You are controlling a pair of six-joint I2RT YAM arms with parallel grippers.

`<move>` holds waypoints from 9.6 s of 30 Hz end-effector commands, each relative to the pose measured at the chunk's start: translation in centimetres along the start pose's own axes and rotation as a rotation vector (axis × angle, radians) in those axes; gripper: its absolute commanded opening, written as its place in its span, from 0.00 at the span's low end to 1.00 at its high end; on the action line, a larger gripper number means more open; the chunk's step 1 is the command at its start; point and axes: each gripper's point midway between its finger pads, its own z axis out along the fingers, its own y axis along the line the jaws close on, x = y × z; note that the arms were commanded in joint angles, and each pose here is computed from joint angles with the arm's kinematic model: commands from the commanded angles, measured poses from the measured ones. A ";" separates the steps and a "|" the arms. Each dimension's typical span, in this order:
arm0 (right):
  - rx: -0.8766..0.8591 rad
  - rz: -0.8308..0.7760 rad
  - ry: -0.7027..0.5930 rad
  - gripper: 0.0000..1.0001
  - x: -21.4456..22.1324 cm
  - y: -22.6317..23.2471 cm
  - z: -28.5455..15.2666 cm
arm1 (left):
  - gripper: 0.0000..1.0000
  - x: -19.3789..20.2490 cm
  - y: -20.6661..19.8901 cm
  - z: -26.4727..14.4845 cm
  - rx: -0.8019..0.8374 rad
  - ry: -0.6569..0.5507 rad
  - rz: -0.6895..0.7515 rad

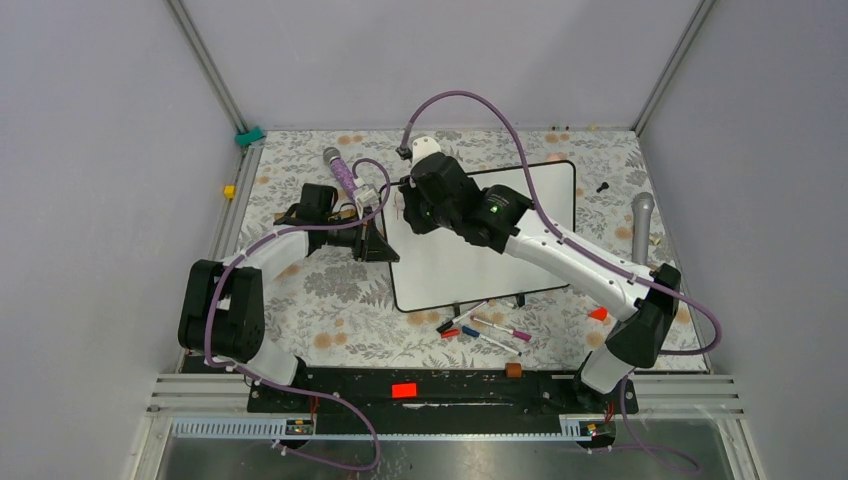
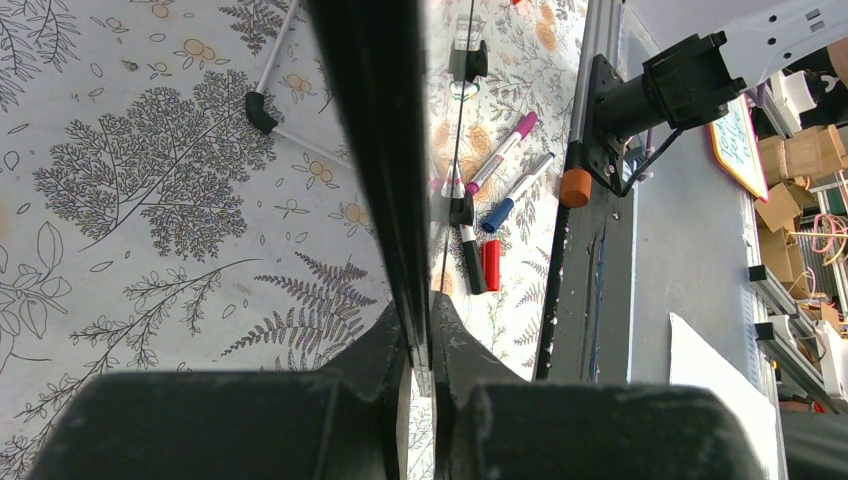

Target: Write a sentence on the whiteboard

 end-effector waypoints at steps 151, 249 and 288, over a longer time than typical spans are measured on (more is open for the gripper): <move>0.121 0.076 -0.037 0.00 -2.1 -5.2 -0.3 | 0.00 -0.3 0.8 -0.1 -0.070 0.024 0.147; 0.115 0.174 -0.129 0.00 -1.3 -7.6 -3.2 | 0.00 -0.2 0.5 -0.2 -0.067 0.023 0.159; 0.087 0.183 -0.027 0.00 1.3 -7.1 -1.9 | 0.00 -0.2 0.5 -0.1 -0.066 0.024 0.156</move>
